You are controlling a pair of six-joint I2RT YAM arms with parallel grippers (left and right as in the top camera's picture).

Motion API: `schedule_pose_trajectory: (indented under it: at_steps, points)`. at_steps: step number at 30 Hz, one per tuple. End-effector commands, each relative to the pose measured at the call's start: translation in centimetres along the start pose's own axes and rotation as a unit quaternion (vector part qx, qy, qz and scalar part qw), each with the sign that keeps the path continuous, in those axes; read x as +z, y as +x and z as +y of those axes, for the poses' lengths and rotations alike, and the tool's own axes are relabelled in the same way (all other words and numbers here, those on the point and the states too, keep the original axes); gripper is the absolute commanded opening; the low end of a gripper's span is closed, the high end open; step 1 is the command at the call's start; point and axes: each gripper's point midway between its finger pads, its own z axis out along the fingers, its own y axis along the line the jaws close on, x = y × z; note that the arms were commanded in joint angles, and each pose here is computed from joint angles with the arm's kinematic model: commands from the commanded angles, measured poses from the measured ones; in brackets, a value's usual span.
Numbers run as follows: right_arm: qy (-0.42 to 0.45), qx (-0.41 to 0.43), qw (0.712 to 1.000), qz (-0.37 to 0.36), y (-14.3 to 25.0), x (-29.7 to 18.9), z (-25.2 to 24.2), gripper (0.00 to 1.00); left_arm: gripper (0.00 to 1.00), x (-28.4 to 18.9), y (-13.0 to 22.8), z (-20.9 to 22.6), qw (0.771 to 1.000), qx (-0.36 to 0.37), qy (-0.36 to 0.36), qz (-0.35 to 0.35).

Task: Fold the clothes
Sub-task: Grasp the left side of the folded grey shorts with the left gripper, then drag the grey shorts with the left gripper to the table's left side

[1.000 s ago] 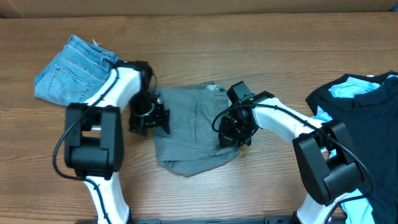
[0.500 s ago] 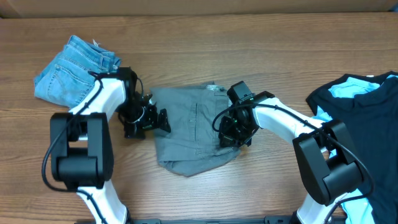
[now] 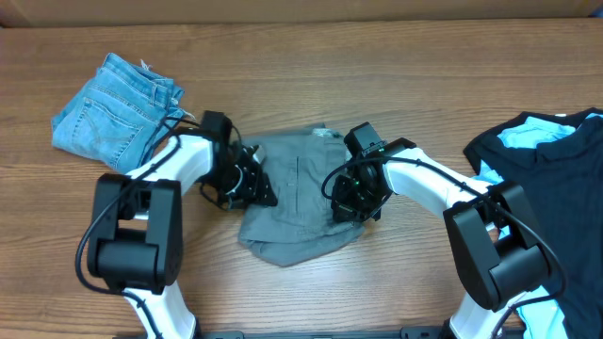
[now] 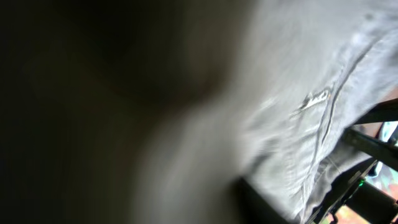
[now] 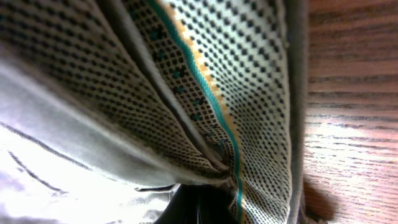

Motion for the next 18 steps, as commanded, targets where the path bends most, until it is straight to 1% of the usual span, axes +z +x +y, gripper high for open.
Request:
schedule_pose_trajectory:
  at_steps: [1, 4, 8, 11, 14, 18]
  points:
    - [0.024, 0.009, 1.000, -0.014, -0.8, 0.4, -1.2, 0.04, 0.04, 2.1, 1.8, 1.2, 0.999, -0.016, -0.019, 0.047]
    - [0.023, 0.014, 1.000, -0.006, -0.4, -0.2, -1.1, 0.04, 0.04, 0.0, 0.9, 1.7, 0.997, -0.049, -0.032, 0.041]
    - [0.017, 0.020, 1.000, -0.001, -0.2, -2.5, -0.5, 0.04, 0.04, -4.6, -1.5, 1.2, 0.998, -0.045, -0.041, 0.000]
    - [0.004, 0.004, 1.000, -0.019, -0.3, -5.3, 0.8, 0.04, 0.04, -9.3, -3.8, 0.5, 0.996, -0.038, -0.056, -0.054]
    - [-0.023, -0.029, 0.998, -0.056, -0.3, -9.0, 2.9, 0.04, 0.04, -14.8, -6.2, 0.0, 0.990, -0.033, -0.061, -0.121]
    - [-0.062, -0.060, 0.990, -0.107, 0.0, -13.2, 5.4, 0.04, 0.04, -22.6, -9.0, 0.5, 0.973, -0.040, -0.065, -0.218]
